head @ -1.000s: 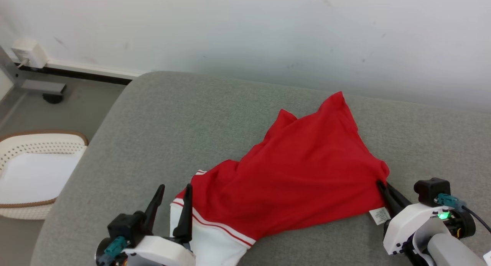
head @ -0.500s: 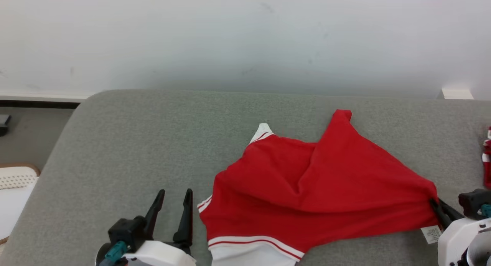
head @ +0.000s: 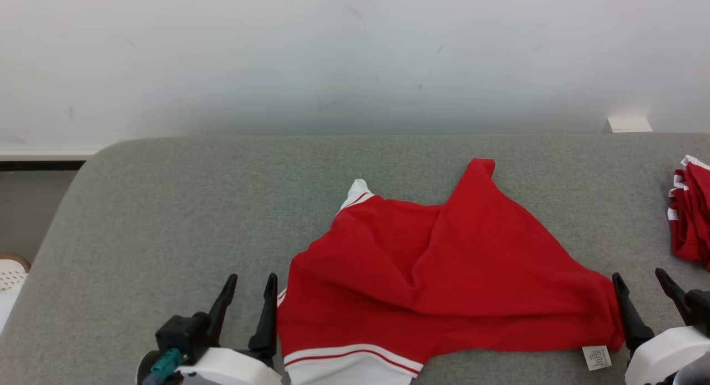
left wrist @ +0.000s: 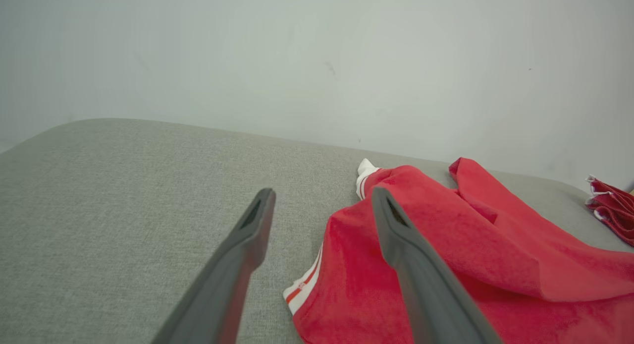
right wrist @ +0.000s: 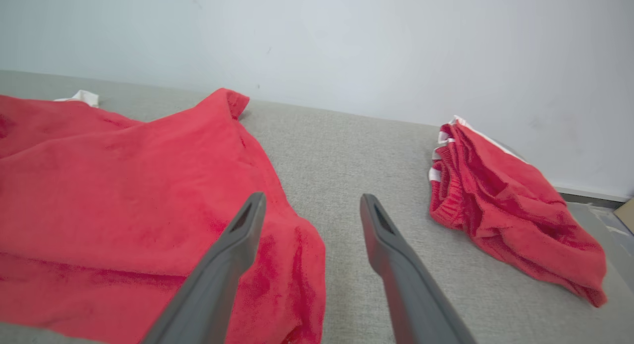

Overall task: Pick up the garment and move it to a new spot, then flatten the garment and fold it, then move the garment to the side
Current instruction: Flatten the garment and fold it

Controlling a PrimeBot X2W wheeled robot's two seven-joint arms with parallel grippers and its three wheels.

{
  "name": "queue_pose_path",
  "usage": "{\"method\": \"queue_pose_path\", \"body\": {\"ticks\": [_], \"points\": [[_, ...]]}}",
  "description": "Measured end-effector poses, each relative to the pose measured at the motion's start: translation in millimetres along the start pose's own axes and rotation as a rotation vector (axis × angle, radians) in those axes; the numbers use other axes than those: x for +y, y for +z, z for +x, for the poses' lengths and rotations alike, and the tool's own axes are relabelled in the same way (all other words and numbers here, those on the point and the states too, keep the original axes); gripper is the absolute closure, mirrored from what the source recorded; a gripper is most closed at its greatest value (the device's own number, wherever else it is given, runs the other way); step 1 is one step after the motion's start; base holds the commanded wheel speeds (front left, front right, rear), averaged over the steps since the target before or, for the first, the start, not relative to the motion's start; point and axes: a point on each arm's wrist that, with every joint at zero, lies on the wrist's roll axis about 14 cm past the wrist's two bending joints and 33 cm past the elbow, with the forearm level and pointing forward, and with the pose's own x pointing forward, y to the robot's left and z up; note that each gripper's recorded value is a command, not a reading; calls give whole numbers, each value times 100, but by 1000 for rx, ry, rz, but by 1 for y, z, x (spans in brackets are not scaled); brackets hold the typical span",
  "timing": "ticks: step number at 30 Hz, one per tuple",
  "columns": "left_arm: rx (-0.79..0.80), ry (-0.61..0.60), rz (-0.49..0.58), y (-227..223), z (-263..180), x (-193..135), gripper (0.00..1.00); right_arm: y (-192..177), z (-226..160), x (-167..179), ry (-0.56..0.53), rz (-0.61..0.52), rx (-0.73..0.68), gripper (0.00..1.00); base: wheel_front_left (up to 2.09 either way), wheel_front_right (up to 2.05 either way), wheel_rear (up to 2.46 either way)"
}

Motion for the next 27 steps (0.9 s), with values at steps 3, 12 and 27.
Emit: {"method": "queue_pose_path", "body": {"ticks": [3,12,27], "points": [[-4,-5,2,2,1,-1,0,24,-4,11,1,40,-114,0,0,0,0],[-18,1,3,6,-1,1,0,-6,-28,40,9,206,-118,0,0,0,0],[-5,-21,-5,1,3,-4,0,-36,-40,0,-123,230,-56,0,0,0,0]]}}
